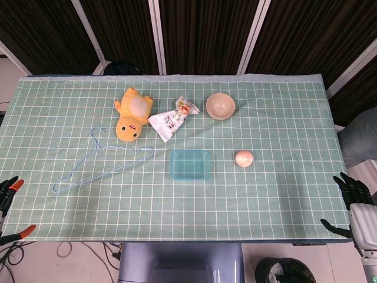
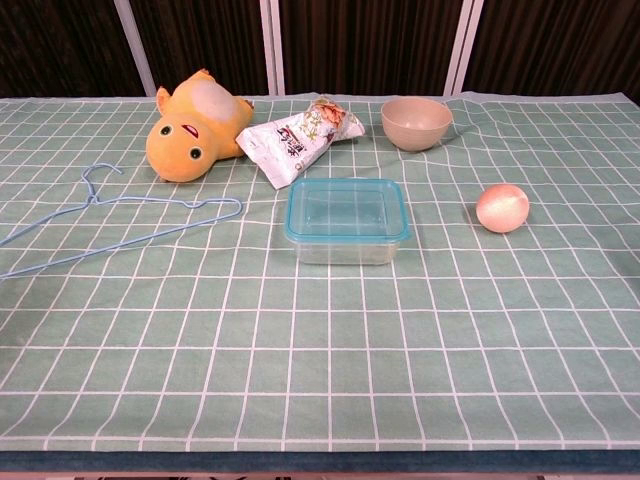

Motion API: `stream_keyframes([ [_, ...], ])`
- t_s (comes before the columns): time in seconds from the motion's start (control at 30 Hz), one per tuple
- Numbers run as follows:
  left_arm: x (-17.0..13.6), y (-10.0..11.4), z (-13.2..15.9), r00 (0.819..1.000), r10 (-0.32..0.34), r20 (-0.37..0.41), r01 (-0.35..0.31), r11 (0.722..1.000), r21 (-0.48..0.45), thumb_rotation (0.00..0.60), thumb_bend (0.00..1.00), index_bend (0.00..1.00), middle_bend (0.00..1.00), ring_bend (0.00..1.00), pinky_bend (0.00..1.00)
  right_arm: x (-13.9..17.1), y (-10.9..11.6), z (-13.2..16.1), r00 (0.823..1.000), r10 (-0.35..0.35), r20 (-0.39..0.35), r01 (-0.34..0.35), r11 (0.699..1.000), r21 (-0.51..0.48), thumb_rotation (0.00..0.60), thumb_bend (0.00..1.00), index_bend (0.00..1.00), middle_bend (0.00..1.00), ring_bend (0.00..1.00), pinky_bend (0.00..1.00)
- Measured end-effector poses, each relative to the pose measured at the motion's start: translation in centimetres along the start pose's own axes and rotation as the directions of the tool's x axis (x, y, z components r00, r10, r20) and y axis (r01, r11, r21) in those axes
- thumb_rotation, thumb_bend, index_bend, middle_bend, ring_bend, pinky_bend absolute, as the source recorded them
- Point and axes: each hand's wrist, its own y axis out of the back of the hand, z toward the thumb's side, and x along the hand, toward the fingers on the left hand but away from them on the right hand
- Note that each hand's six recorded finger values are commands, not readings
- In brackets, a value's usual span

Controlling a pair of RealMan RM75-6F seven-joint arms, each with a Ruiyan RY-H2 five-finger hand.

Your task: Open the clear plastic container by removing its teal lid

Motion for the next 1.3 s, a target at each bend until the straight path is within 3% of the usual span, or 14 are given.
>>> stream_keyframes([
  [0.47, 0.2, -0.3, 0.3, 1.0, -0.02, -0.003, 0.02, 1.0, -0.006, 0.6, 0.0, 0.0, 0.0, 0.0, 0.0, 0.0, -0.3, 0.0, 1.0, 0.01, 0.011, -0.01, 1.0, -0.006, 0.6, 0.22, 0.0, 0.0, 0.0, 0.0],
  [0.67, 1.6, -0.5, 2.2, 0.999, -0.042, 0.019, 0.043, 0.999, -0.034, 0.6, 0.0, 0.0, 0.0, 0.0, 0.0, -0.4, -1.2, -0.2, 0.999, 0.025, 0.028, -0.025, 1.0, -0.001, 0.6, 0.22, 0.0, 0.0, 0.0, 0.0],
  [1.0, 8.4, -0.4, 10.2, 0.99, -0.093, 0.102, 0.094, 0.996, -0.008, 0.6, 0.0, 0.0, 0.0, 0.0, 0.0, -1.2, -1.7, -0.7, 0.997, 0.028, 0.065, -0.027, 0.999, -0.017, 0.6, 0.22, 0.0, 0.0, 0.0, 0.0],
  [1.3, 13.6, -3.7, 18.6, 0.968, -0.181, 0.171, 0.175, 0.983, 0.049, 0.6, 0.0, 0.0, 0.0, 0.0, 0.0, -1.4, -1.8, -0.7, 0.997, 0.03, 0.07, -0.028, 0.999, -0.032, 0.6, 0.22, 0.0, 0.0, 0.0, 0.0],
])
